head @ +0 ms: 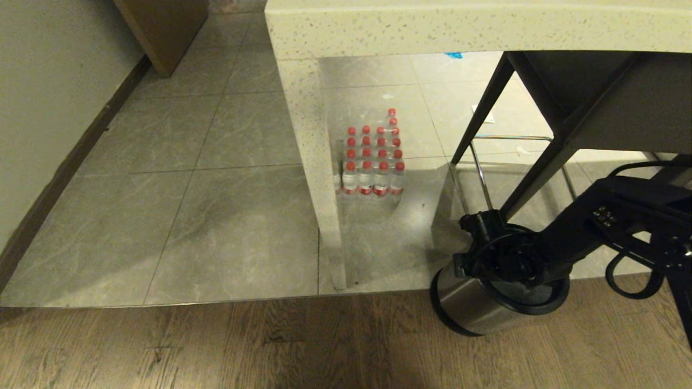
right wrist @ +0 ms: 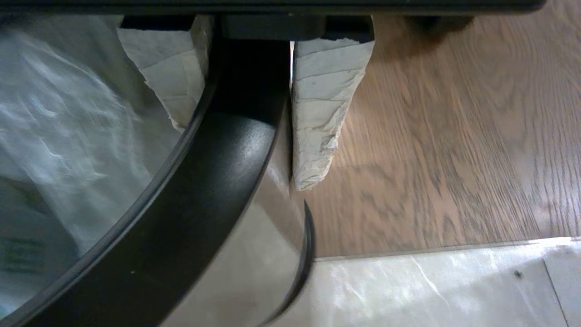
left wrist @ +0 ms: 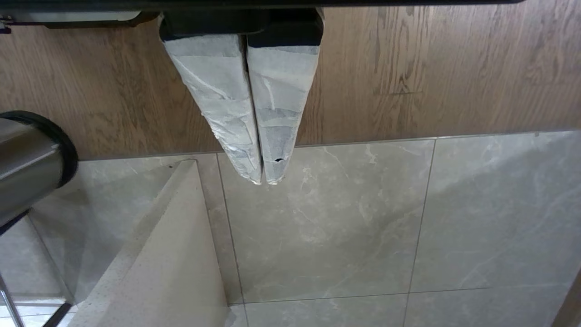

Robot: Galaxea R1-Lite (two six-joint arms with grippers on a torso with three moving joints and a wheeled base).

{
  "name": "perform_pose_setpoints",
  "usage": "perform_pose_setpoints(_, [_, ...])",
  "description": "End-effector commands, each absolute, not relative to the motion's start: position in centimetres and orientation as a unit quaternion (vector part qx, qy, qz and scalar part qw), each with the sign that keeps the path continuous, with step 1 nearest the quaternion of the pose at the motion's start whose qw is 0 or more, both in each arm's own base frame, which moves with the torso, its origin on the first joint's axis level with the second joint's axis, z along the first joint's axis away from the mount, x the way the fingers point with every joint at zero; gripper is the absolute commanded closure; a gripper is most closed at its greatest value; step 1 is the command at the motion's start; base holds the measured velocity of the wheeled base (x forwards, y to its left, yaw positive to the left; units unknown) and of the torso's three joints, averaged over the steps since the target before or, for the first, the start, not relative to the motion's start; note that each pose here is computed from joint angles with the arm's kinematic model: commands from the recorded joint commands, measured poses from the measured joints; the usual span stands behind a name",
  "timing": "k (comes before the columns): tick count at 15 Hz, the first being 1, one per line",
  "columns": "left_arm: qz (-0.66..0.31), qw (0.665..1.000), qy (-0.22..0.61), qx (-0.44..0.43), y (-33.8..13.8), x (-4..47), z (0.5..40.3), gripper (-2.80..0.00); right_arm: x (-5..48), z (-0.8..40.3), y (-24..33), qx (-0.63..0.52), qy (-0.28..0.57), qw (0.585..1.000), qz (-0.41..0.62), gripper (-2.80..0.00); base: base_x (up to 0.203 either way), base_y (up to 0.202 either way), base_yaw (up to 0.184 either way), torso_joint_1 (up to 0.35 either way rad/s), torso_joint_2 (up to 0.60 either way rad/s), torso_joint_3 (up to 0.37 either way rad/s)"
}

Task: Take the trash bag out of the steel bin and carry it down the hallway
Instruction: Place the outer trash can on the ground

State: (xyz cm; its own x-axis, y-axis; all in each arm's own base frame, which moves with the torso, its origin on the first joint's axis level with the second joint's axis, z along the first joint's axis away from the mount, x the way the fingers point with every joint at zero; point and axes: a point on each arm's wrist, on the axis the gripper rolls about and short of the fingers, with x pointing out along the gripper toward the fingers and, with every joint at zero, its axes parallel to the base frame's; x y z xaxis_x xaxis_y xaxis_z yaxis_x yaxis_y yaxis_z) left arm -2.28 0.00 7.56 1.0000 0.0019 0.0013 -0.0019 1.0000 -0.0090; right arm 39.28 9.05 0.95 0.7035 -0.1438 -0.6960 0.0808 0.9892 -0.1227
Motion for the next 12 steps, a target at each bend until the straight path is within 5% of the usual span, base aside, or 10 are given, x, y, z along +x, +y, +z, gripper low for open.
perform_pose_setpoints(1, [0.001, 1.0, -0.001, -0.005, 0.0, -2.3, 7.5, 0.0, 37.2, 4.1, 8.1, -0.038, 0.373, 0.924, -0.068, 0.0, 0.0, 0.0, 0.0, 0.0, 0.0, 0.0])
perform_pose_setpoints(12, [0.001, 1.0, 0.0, -0.005, 0.0, -2.3, 7.5, 0.0, 27.6, 17.9, 5.7, -0.024, 0.325, 0.944, -0.057, 0.0, 0.0, 0.0, 0.0, 0.0, 0.0, 0.0])
